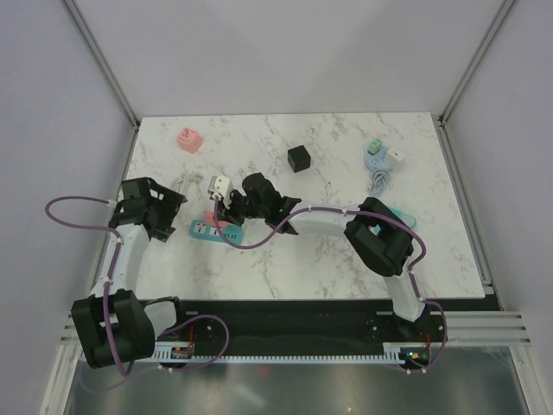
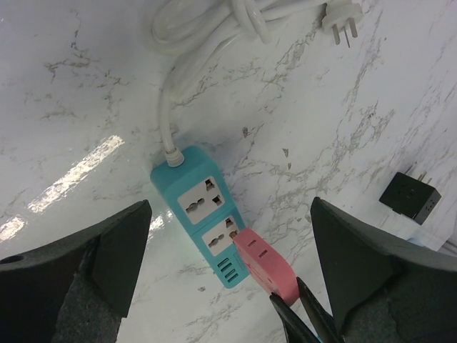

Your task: Insert the plug

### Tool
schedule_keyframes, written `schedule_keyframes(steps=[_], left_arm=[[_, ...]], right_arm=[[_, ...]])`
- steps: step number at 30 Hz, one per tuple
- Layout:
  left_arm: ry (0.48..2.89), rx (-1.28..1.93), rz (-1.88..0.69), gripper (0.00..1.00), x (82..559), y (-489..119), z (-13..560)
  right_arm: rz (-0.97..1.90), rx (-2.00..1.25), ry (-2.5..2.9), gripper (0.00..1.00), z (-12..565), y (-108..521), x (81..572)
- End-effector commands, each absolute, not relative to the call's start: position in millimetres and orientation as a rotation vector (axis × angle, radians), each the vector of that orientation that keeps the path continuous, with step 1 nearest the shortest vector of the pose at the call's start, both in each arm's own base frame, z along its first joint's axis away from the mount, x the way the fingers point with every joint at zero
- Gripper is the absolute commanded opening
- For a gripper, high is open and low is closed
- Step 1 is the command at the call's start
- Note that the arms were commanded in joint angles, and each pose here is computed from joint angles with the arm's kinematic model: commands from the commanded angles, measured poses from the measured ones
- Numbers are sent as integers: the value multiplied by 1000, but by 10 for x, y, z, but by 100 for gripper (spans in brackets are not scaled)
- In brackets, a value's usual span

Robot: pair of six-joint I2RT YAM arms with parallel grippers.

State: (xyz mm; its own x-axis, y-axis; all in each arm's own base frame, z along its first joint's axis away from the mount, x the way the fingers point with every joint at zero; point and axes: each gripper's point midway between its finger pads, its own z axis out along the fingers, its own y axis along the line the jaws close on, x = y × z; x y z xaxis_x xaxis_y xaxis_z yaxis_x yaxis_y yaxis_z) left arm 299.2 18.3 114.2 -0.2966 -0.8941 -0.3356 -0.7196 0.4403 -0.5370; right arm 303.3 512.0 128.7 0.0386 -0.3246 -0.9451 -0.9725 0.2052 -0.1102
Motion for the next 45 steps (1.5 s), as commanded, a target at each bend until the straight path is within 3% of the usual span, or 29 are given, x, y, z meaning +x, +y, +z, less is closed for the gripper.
schedule_keyframes(steps=[1,45], left_arm=[[2066,-1330,-377,100,3061,227,1166],[2027,-1284,-347,100,3050,285,1265]], right_arm=[[832,-1321,1403,0,1315,5204,2996],[673,-1429,1601,0,338,4995,2868]])
